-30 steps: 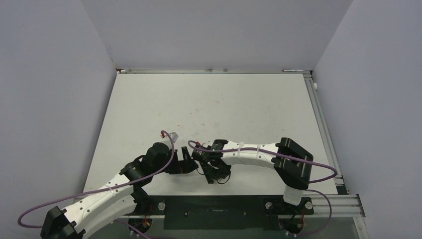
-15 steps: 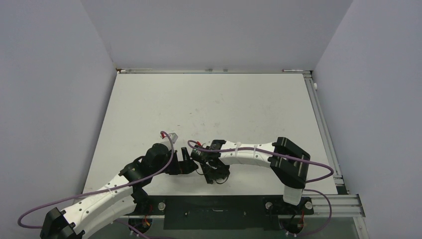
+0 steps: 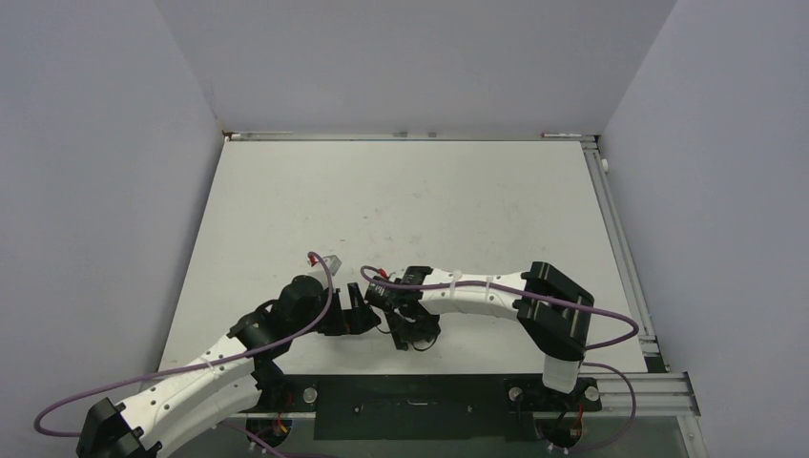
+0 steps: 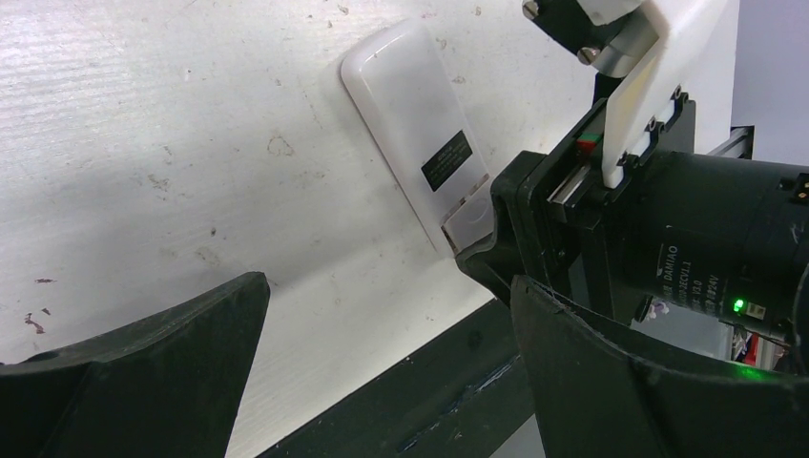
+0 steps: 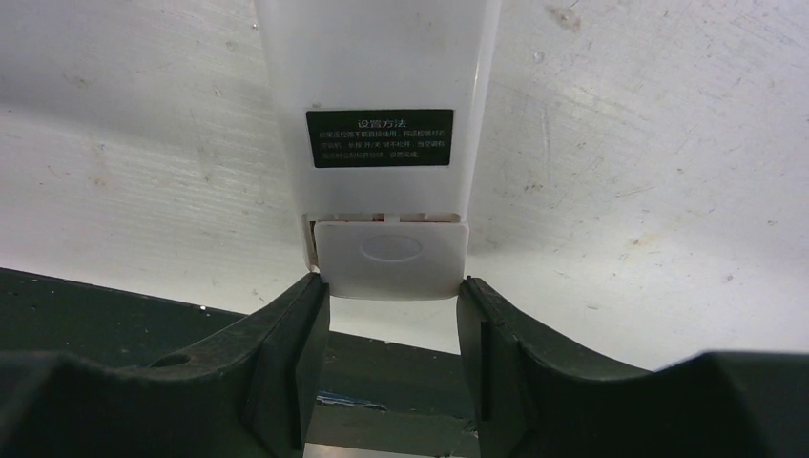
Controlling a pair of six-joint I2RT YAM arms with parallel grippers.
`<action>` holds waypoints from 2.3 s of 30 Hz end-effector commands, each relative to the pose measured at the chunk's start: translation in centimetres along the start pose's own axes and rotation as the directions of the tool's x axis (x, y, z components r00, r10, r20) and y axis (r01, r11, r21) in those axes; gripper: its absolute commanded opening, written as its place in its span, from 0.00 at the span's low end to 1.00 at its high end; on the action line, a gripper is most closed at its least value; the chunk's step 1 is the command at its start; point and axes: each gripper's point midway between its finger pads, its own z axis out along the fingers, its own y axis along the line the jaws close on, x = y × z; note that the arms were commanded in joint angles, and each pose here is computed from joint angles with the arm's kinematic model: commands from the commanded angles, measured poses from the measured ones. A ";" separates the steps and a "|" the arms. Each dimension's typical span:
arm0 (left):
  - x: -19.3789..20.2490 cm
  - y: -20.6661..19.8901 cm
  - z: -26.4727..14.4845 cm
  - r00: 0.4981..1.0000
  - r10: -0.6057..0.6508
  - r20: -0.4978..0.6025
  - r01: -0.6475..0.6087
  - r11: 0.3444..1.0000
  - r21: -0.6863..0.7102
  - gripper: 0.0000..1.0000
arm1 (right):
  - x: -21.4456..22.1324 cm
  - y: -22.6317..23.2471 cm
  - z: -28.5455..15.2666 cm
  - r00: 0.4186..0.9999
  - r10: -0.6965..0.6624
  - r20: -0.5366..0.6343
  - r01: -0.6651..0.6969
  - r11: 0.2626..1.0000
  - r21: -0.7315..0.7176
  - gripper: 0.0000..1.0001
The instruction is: Load the batteries into the remote control
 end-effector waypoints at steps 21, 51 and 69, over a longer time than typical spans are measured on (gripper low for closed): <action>-0.7 -0.9 0.2 1.000 0.008 0.016 -0.008 1.000 0.026 0.96 | -2.3 -0.4 -1.7 0.992 -0.113 0.052 0.114 0.993 -0.014 0.19; -0.5 -0.9 0.3 1.000 0.007 0.010 -0.008 1.000 0.030 0.96 | -1.1 -0.7 -1.4 0.966 -0.249 -0.063 0.247 0.968 -0.041 0.15; -0.6 -0.9 0.3 1.000 0.008 0.012 -0.008 1.000 0.028 0.96 | -2.0 -0.8 -1.1 0.969 -0.238 -0.060 0.236 0.971 -0.041 0.15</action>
